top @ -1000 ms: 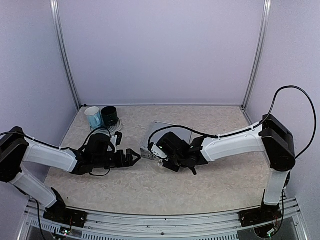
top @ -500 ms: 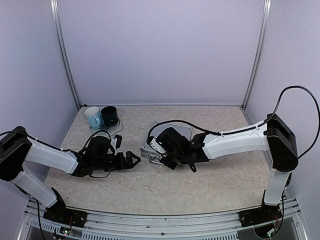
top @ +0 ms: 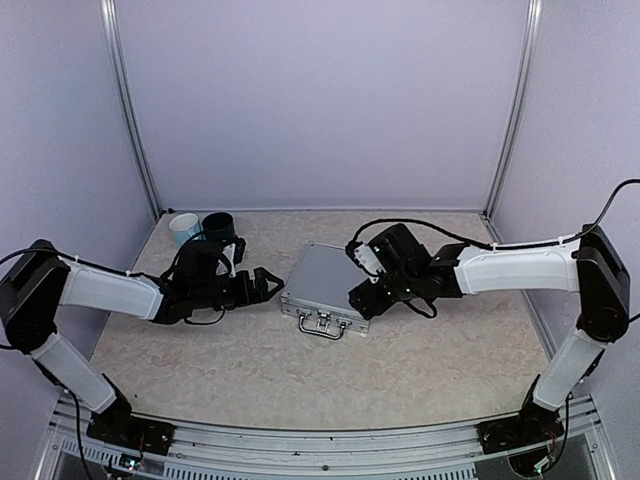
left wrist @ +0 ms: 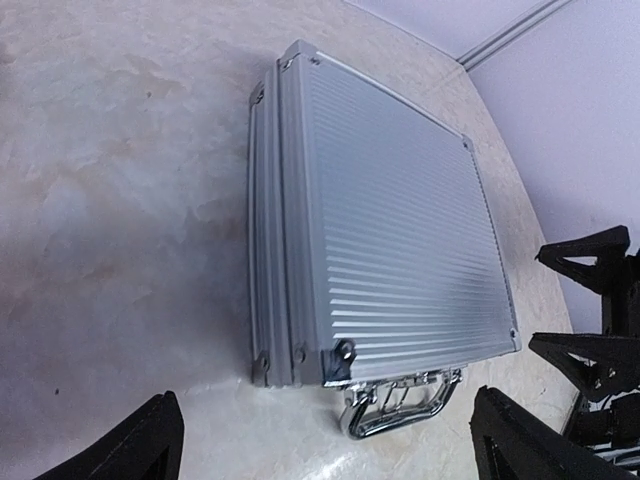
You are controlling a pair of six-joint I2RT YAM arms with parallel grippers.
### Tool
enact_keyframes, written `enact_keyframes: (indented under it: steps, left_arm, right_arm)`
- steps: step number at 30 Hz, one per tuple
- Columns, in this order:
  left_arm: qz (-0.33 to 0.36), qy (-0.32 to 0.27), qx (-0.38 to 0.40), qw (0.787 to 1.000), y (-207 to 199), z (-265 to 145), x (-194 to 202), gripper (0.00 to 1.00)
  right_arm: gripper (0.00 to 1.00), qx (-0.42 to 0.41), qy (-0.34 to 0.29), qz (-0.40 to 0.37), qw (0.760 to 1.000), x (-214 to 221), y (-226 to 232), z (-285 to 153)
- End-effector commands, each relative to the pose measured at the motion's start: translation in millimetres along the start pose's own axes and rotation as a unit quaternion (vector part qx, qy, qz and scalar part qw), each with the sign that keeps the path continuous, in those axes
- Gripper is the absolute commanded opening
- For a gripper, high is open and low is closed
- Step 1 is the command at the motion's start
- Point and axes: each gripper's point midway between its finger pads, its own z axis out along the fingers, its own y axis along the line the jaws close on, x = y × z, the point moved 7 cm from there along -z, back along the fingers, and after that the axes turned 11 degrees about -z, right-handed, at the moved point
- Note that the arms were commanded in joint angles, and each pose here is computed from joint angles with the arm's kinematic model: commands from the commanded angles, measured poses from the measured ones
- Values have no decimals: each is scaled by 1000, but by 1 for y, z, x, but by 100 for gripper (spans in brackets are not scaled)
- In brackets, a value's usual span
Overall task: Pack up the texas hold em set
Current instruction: Move the chip case to the center of the board.
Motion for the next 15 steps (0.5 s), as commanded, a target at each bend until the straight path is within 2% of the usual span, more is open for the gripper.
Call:
enact_keyframes:
  steps: [1,8,15]
  left_arm:
    - [28,24,29,999,-13,21,-14,99]
    - [35,56,48,997,-19,57,-24,99]
    - [18,108,76,991,-14,84,-11,99]
  right_arm:
    - [89,-64,-42,119,990,4,-17,-7]
    - [92,-135,-58,218,965,20,-29,7]
    - [89,-210,-78,247,943,16,-16,25]
